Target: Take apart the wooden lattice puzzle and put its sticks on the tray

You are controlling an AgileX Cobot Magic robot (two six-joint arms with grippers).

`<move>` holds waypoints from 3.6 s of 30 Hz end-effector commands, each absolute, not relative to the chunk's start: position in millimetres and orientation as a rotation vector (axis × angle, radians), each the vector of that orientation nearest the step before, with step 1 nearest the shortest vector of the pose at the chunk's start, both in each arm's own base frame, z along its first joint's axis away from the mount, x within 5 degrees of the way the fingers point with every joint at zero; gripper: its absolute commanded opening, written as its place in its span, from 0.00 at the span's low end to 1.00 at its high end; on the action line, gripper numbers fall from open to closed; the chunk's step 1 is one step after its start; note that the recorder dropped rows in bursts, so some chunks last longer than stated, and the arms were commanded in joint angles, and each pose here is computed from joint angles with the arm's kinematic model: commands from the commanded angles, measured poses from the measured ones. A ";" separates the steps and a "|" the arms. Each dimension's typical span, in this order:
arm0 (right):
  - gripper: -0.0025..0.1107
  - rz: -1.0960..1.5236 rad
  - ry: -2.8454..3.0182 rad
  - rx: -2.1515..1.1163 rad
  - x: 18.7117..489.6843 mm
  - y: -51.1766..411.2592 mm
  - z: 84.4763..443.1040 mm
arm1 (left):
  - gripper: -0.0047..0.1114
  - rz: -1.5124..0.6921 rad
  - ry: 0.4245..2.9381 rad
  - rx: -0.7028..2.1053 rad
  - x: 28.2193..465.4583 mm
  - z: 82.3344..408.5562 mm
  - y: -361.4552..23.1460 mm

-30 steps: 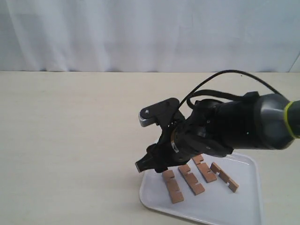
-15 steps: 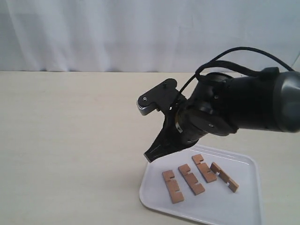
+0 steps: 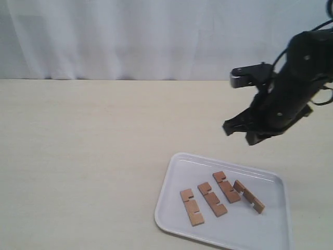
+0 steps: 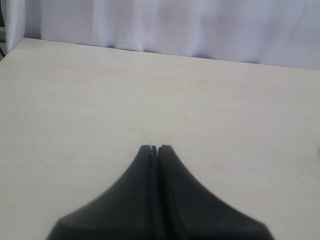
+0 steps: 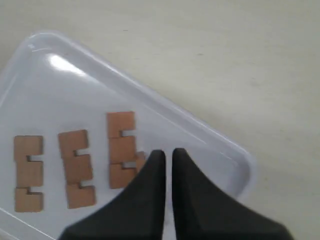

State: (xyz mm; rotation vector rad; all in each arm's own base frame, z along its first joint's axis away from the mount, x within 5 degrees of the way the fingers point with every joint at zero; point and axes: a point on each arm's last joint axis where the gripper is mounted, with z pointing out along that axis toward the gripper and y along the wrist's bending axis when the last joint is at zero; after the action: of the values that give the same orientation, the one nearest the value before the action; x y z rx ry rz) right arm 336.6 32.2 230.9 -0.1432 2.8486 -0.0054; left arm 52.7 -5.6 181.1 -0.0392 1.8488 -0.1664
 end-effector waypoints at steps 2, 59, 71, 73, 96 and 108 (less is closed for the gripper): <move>0.06 -0.070 2.746 0.063 299.2 -23.5 257.1 | 0.04 -0.165 1.847 -0.040 52.8 180.7 -5.6; 0.06 0.017 1.386 0.107 37.1 -1.9 280.0 | 0.04 -0.166 1.846 -0.040 52.8 180.8 -5.6; 0.06 0.055 1.536 0.163 56.3 -3.8 207.6 | 0.04 -0.165 1.847 -0.040 52.8 180.7 -5.6; 0.06 0.024 1.579 0.134 56.4 -3.6 204.0 | 0.04 -0.165 1.847 -0.040 52.8 180.7 -5.6; 0.06 0.056 1.690 0.155 55.7 -2.2 193.9 | 0.04 -0.165 1.848 -0.040 52.8 180.6 -5.6; 0.06 0.065 1.828 0.155 53.4 -0.6 181.6 | 0.04 -0.165 1.848 -0.040 52.8 180.6 -5.6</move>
State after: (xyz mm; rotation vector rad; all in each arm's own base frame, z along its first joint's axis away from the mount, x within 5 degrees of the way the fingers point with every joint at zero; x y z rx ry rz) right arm 54.1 -0.9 184.2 0.1650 1.8058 0.0703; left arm 52.7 -5.6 181.1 -0.0392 1.8488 -0.1664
